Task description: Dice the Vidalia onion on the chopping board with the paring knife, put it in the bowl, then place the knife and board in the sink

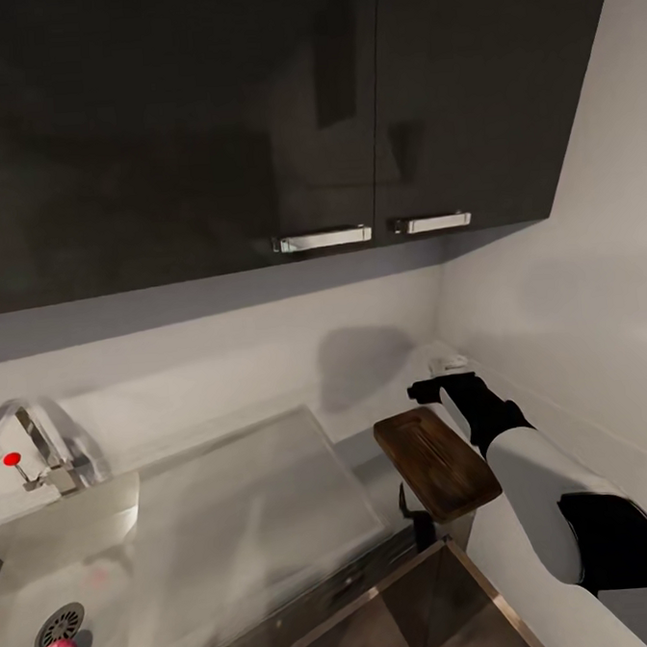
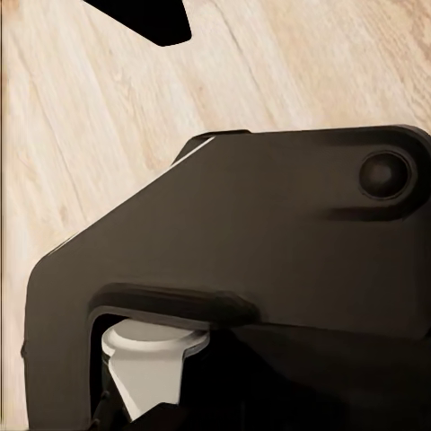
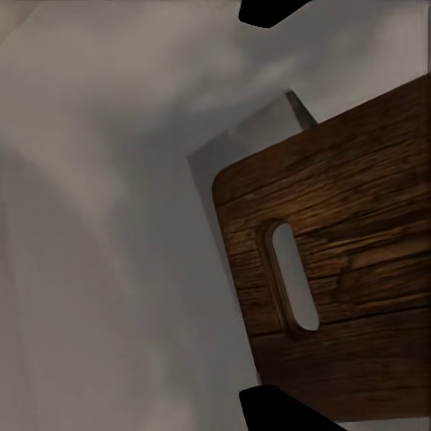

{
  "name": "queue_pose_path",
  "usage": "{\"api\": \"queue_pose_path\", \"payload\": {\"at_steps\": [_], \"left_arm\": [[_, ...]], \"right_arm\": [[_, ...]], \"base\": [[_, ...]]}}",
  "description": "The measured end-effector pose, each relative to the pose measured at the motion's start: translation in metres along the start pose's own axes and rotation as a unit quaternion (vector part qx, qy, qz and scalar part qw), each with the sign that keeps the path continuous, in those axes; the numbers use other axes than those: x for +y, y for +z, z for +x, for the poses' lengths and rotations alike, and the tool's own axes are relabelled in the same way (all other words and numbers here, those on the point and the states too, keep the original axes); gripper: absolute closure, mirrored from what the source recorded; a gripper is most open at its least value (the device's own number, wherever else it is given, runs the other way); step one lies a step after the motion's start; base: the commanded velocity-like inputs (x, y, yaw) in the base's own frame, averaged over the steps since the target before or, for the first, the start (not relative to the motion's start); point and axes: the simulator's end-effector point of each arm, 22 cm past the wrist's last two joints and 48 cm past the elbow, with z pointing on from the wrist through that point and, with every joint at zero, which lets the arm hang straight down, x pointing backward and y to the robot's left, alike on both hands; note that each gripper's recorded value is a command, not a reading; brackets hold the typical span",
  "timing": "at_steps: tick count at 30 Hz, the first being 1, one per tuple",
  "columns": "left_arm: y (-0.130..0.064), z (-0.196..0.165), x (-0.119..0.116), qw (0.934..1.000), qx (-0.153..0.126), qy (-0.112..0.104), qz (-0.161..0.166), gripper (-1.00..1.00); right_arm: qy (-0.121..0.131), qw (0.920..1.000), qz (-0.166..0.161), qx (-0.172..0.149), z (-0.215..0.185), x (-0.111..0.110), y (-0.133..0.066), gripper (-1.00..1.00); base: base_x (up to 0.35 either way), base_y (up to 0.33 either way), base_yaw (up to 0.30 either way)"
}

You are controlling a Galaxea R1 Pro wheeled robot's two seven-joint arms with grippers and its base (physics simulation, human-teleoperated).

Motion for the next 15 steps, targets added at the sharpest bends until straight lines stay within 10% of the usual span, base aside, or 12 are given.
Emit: {"api": "queue_pose_path", "payload": {"at_steps": [15], "left_arm": [[0.0,0.011,-0.009,0.9999,0.014,-0.001,0.005,-1.0]], "right_arm": [[0.0,0.9999,0.006,0.014,0.015,-0.009,0.012,-1.0]], "base": [[0.015,-0.009,0.0]]}}
